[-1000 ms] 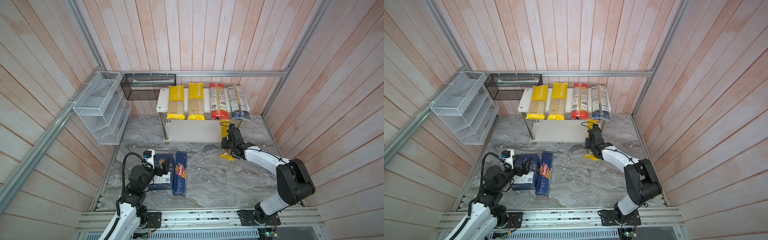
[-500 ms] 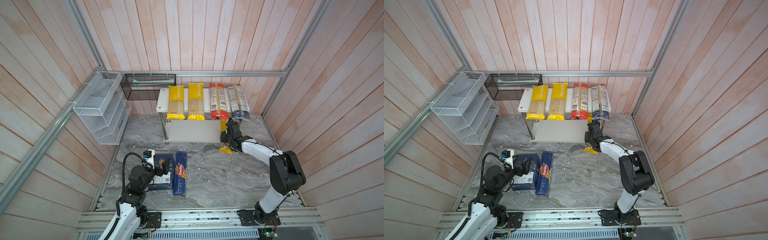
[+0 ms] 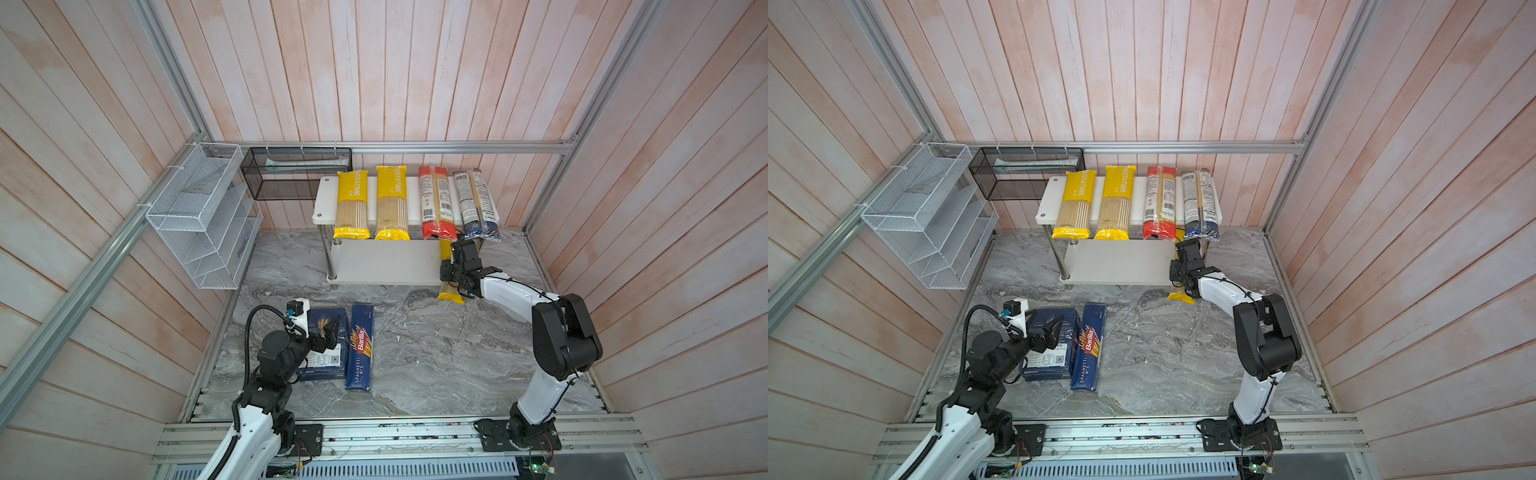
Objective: Arrange pasta packages on shelves
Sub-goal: Place the pasta bag on the shelf.
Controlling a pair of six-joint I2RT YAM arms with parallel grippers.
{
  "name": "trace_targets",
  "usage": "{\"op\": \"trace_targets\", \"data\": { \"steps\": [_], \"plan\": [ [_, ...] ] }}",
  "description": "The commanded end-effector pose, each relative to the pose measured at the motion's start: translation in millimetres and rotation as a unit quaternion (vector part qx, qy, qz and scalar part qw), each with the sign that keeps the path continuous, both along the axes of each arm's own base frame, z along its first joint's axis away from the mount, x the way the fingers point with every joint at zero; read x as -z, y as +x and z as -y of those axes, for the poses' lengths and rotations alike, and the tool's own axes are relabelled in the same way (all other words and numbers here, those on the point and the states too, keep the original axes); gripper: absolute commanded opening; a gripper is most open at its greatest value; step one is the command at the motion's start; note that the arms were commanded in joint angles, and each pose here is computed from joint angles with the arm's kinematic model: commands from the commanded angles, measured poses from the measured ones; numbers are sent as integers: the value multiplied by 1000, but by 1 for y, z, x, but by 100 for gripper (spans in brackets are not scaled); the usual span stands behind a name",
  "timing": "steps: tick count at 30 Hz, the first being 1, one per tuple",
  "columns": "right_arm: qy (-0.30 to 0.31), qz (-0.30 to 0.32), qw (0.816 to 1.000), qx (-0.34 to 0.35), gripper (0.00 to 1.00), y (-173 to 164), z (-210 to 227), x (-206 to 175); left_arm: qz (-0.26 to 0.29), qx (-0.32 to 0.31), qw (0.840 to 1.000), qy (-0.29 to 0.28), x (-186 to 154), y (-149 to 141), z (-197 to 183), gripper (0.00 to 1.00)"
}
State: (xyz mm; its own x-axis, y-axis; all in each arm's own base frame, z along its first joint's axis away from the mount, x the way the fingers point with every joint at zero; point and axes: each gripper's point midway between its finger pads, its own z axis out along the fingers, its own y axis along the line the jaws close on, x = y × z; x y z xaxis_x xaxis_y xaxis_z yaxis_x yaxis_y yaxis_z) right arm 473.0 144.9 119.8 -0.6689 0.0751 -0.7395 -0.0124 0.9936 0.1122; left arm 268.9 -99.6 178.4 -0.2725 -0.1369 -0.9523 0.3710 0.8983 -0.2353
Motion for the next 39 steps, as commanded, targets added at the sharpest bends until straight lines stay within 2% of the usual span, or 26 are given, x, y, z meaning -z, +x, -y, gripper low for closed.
{"op": "trace_targets", "data": {
  "steps": [1,4,8,13,22,29,36,39],
  "plan": [
    [23,57,998,9,38,20,-3,-39,18,-6,1000,3,-9,2,-2,100],
    [23,54,998,8,39,19,-3,-37,18,-6,1000,3,-9,1,-2,100],
    [29,46,999,4,46,17,-5,-36,20,-7,1000,3,-9,1,-3,100],
    [35,26,999,-16,48,-1,-8,-36,21,-8,1000,2,-10,0,-3,100],
    [61,5,998,-26,49,-57,0,-23,21,-8,1000,2,-10,0,-3,100],
    [90,-4,995,-38,49,-110,0,-28,20,-8,1000,2,-10,1,-3,100],
    [178,9,980,-86,49,-162,-13,-34,18,-7,1000,3,-9,1,-3,100],
    [208,-13,971,-119,50,-178,-24,-29,18,-7,1000,3,-9,1,-3,100]
  ]
}}
